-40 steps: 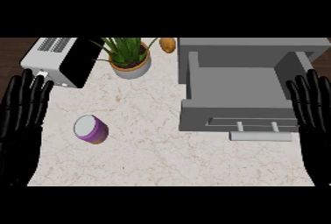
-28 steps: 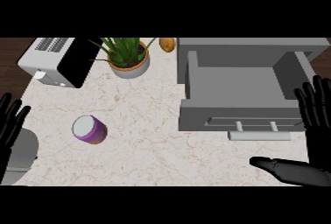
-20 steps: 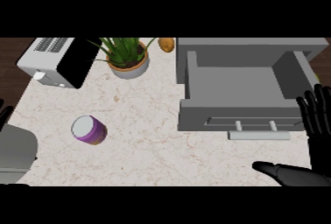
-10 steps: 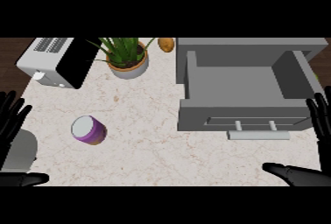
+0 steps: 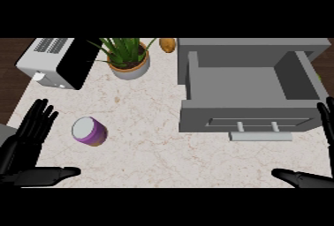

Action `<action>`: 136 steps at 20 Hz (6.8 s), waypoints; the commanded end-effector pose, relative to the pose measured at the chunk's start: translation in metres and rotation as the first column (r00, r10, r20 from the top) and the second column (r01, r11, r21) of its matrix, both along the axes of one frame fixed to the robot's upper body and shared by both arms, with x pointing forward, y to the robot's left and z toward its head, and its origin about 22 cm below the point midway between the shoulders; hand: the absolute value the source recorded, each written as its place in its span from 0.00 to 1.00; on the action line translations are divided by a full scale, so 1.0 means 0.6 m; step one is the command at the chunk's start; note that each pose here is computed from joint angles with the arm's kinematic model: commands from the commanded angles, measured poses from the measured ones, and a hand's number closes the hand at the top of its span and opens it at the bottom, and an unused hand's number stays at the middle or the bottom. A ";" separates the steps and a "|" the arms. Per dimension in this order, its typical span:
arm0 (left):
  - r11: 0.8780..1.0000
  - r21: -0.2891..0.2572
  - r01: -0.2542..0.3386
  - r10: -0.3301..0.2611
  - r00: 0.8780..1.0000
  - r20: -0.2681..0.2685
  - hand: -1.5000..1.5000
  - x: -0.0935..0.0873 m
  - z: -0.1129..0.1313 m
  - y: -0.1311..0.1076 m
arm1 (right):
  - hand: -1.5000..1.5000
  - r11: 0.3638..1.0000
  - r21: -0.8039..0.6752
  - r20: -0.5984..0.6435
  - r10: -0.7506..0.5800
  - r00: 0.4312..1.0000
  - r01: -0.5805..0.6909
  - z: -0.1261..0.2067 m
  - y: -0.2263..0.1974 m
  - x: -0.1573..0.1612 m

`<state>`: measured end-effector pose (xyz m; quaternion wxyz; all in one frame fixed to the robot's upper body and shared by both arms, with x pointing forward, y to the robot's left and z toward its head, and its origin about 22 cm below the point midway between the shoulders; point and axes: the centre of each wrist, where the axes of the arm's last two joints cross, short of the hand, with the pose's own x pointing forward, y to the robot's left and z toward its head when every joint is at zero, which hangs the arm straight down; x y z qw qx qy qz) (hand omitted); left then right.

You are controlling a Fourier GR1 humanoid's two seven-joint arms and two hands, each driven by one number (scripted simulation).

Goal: Pick up the can, place it into the drawer and close the drawer

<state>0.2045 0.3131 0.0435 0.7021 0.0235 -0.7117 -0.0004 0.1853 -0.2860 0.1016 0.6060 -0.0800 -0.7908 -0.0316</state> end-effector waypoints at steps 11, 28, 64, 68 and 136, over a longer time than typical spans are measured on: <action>0.997 0.005 -0.078 0.078 0.996 -0.047 0.00 0.019 -0.149 0.018 | 0.00 1.000 -0.005 0.006 -0.004 1.000 0.004 0.052 -0.004 -0.001; 0.991 0.019 -0.131 0.132 0.984 -0.119 0.00 0.031 -0.276 0.041 | 0.00 1.000 -0.027 -0.009 0.000 1.000 0.000 0.019 -0.017 -0.046; 0.983 -0.149 0.112 -0.111 0.994 0.012 1.00 0.197 -0.256 -0.071 | 0.00 0.999 -0.041 0.028 -0.013 1.000 0.014 0.071 -0.015 -0.016; 0.989 -0.145 0.018 -0.017 1.000 0.011 1.00 0.224 -0.240 -0.133 | 0.00 0.999 -0.041 0.031 -0.034 0.999 0.035 0.072 -0.010 -0.044; 0.992 0.126 -0.002 -0.014 0.992 0.127 0.00 0.382 0.352 -0.559 | 0.00 0.996 -0.093 0.096 0.020 0.995 -0.011 0.123 -0.002 0.006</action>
